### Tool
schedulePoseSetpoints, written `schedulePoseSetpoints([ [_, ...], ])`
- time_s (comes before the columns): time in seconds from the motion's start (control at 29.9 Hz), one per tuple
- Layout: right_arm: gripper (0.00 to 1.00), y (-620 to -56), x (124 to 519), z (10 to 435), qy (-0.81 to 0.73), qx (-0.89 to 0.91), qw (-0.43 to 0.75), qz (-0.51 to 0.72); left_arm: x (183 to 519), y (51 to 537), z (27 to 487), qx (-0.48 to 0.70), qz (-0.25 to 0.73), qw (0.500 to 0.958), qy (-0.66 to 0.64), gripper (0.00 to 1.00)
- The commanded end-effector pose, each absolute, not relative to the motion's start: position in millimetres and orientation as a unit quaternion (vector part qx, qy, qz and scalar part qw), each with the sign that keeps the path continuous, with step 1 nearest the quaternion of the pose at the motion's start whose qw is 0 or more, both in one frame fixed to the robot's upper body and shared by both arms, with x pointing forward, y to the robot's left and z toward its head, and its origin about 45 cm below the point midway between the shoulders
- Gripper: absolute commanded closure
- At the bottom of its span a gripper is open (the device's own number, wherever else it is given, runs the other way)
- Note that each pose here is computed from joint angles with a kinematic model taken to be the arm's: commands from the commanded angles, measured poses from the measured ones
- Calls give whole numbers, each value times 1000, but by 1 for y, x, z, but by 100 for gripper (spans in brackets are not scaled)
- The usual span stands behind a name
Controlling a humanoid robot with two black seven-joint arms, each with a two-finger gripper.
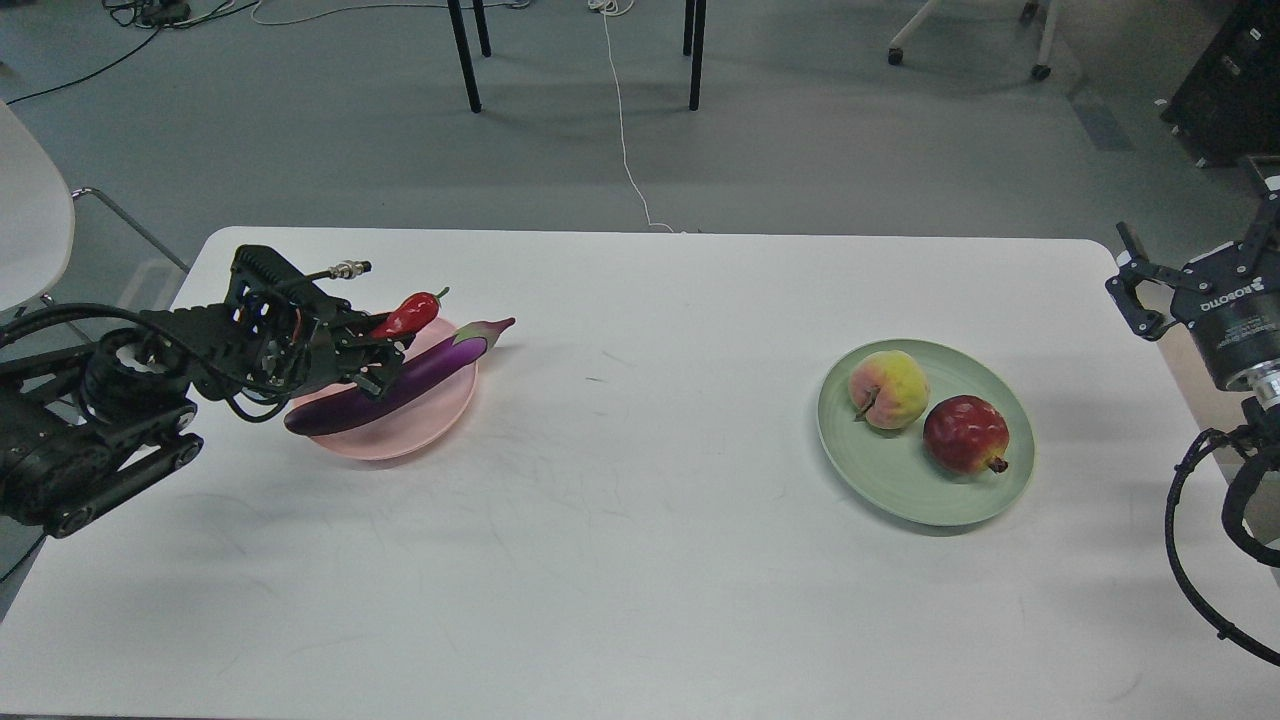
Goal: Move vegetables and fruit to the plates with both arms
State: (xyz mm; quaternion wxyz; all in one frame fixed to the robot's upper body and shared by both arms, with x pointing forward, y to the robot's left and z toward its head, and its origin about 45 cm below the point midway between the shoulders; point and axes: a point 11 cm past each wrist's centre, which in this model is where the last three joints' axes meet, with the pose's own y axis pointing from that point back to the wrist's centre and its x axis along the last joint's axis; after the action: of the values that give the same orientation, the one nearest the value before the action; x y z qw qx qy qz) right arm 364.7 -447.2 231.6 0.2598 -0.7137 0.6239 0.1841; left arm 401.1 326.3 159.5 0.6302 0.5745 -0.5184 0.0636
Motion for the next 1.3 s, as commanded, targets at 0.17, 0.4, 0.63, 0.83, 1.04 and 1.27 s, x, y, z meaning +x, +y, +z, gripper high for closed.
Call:
schedulePoseSetpoints([
  [0.17,3,-448,364,232,625,-714,258,184,398,326,155,574,61,631,-519,30],
  [0.4,3,-448,365,233,624,-714,261,183,405,312,166,547,88,640,-532,12],
  [0.63,3,-450,366,236,626,-713,261,179,432,304,211,456,274,717,-451,2],
  [0.83,2,-455,371,247,626,-710,275,166,457,298,261,358,399,764,-360,2],
  [1.04,2,-455,380,262,621,-711,291,152,472,298,308,264,470,782,-311,2],
  [1.27,2,-465,396,286,627,-707,304,122,480,304,356,105,524,825,-182,2],
])
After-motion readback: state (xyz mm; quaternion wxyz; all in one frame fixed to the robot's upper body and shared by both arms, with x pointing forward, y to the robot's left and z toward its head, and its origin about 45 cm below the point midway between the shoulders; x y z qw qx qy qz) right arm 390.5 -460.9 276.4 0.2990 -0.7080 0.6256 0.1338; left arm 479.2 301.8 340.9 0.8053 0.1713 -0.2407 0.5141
